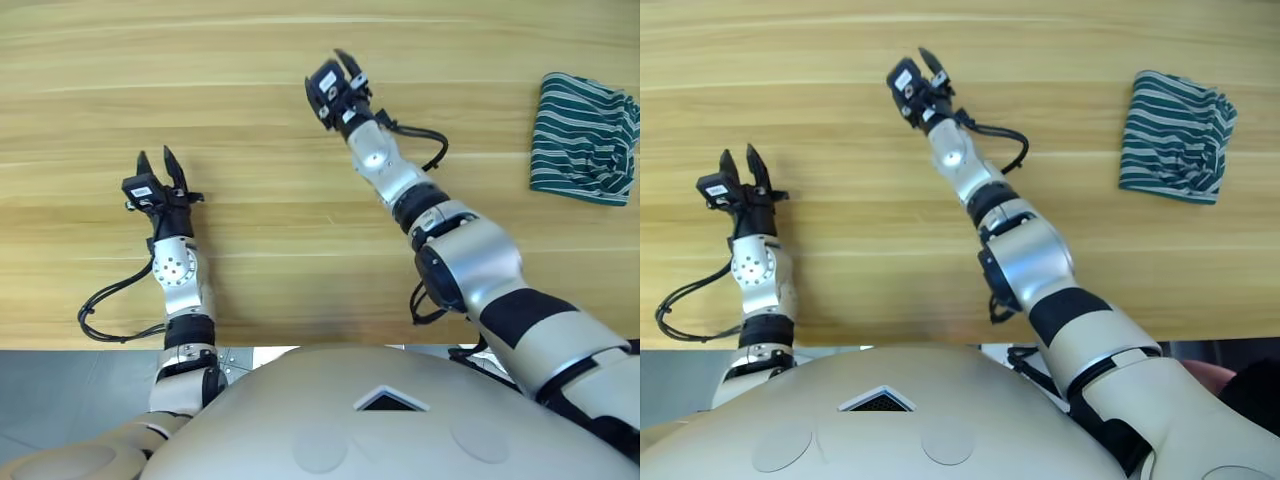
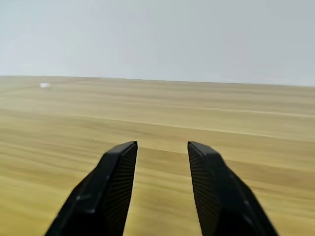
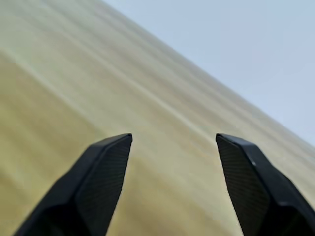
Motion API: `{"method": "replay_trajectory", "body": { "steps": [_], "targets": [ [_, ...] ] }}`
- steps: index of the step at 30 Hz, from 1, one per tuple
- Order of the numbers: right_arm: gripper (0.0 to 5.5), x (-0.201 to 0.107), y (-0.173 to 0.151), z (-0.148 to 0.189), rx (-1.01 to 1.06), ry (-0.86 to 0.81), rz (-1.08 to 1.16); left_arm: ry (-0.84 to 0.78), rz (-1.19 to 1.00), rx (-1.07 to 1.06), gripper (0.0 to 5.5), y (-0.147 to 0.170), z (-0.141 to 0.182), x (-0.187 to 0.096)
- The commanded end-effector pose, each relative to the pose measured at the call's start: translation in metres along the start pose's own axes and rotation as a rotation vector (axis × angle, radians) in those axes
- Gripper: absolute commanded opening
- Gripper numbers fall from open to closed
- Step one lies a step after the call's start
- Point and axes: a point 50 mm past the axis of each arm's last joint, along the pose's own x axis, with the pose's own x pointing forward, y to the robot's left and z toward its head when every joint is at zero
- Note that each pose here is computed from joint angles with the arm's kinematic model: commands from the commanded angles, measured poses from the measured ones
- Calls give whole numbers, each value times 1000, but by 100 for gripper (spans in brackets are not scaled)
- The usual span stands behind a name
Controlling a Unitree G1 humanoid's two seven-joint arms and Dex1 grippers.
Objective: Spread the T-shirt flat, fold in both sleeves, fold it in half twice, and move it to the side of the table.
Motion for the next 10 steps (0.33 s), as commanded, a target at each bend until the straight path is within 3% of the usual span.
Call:
{"method": "replay_trajectory", "body": {
  "steps": [1, 6, 10],
  "targets": [
    [316, -5, 32, 13, 112, -94, 80, 73, -62, -90, 190, -15, -22, -26],
    [316, -22, -7, -28, 104, -5, -114, 75, -300, -133, 190, -70, -19, -5],
    [316, -45, -52, -62, 162, 59, -344, -127, -365, 101, 190, -96, 2, 12]
  ]
}}
